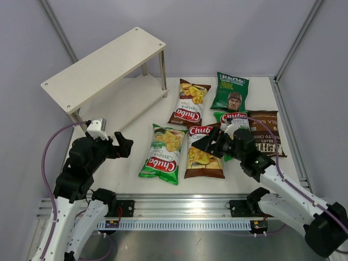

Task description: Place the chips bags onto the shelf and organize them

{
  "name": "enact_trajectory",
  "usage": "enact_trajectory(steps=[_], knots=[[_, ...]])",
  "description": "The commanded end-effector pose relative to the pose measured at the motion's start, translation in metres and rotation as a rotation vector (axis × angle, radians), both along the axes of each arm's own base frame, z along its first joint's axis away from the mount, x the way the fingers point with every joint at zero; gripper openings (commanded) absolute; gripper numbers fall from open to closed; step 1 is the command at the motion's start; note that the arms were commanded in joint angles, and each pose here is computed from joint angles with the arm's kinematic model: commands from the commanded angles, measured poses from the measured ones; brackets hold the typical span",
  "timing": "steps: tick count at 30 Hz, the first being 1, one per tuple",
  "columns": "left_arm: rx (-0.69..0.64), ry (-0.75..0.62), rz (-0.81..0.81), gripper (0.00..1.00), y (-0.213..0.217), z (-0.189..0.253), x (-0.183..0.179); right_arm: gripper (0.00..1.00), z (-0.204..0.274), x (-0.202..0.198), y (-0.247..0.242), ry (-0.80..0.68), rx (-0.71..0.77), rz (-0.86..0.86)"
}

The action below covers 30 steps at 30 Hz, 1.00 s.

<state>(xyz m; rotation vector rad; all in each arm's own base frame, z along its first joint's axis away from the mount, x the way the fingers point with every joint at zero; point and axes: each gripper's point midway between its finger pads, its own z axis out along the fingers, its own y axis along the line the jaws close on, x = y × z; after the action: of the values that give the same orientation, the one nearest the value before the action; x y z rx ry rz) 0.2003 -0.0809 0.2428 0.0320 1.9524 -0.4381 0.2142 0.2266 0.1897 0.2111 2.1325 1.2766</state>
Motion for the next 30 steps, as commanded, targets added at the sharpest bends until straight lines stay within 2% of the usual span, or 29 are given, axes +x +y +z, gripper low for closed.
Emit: enact_trajectory(steps=[1,2,3,8,10,17,23,30], knots=[[-0.013,-0.017,-0.008,0.99,-0.004,0.006,0.005,0.94,0.007,0.013,0.033,-0.080,-0.005,-0.050],[-0.015,-0.020,-0.009,0.99,-0.004,0.007,0.005,0.94,0.008,0.015,0.042,-0.089,-0.017,-0.051],[-0.014,-0.018,-0.008,0.99,-0.004,0.007,0.005,0.93,-0.012,0.021,0.049,-0.065,-0.080,-0.080],[-0.017,-0.024,-0.009,0.99,-0.004,0.008,0.004,0.92,-0.039,0.011,0.098,-0.044,-0.169,-0.043],[-0.019,-0.026,-0.013,0.99,-0.005,0.008,0.004,0.92,-0.061,0.011,0.114,-0.033,-0.249,-0.044],[-0.025,-0.031,-0.031,0.99,-0.007,0.009,0.002,0.92,-0.087,0.004,0.130,-0.014,-0.341,-0.088],[-0.025,-0.033,-0.043,0.99,-0.009,0.009,0.002,0.95,-0.111,-0.019,0.132,0.022,-0.366,-0.094],[-0.024,-0.022,-0.039,0.99,-0.009,0.007,0.003,0.95,-0.133,-0.034,0.131,0.060,-0.324,-0.107]])
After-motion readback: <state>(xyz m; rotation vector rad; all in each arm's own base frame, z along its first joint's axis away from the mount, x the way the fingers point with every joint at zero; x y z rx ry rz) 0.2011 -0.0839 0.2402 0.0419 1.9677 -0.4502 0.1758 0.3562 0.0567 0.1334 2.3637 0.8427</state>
